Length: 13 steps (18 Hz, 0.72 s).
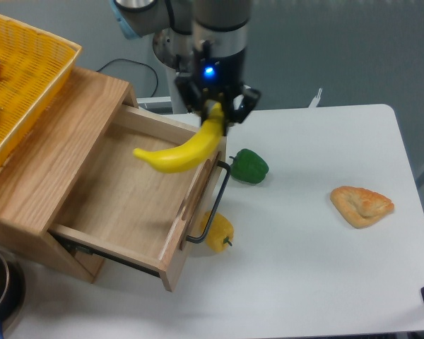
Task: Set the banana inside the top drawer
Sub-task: 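Carry the banana over the open wooden drawer, then lower the banana into the drawer until it rests on the bottom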
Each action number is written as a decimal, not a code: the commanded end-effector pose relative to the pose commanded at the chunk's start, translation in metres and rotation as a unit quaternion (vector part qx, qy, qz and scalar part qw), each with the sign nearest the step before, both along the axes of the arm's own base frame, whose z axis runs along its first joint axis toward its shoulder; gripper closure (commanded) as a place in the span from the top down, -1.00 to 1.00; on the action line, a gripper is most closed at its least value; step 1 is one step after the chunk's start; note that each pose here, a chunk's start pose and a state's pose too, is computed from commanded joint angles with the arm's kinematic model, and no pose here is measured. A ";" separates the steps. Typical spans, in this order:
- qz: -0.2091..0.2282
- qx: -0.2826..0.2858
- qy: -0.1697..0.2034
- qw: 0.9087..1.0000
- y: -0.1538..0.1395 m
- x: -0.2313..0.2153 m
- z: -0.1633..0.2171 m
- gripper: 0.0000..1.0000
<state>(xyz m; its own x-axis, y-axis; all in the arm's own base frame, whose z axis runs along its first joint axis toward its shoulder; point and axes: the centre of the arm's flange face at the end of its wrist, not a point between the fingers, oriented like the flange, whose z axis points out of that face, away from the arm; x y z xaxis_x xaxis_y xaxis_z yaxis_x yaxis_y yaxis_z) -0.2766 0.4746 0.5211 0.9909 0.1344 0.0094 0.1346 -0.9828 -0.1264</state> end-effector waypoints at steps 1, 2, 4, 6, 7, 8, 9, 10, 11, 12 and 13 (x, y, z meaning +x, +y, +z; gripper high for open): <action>0.002 -0.005 -0.002 1.000 0.007 0.007 -0.005 -0.71; 0.001 -0.007 0.000 1.000 0.014 0.014 -0.007 -0.71; 0.000 -0.015 0.003 1.000 0.025 0.023 -0.017 -0.71; -0.003 -0.022 -0.004 1.000 0.033 0.028 -0.027 -0.71; 0.000 -0.024 -0.006 1.000 0.034 0.027 -0.030 -0.71; 0.000 -0.028 -0.009 1.000 0.037 0.028 -0.035 -0.71; 0.002 -0.029 -0.011 1.000 0.040 0.030 -0.037 -0.71; 0.006 -0.031 -0.012 0.999 0.041 0.029 -0.040 -0.71; 0.010 -0.032 -0.014 0.999 0.042 0.028 -0.041 -0.71; 0.013 -0.033 -0.015 0.999 0.042 0.028 -0.042 -0.71; 0.016 -0.035 -0.016 0.999 0.043 0.027 -0.045 -0.71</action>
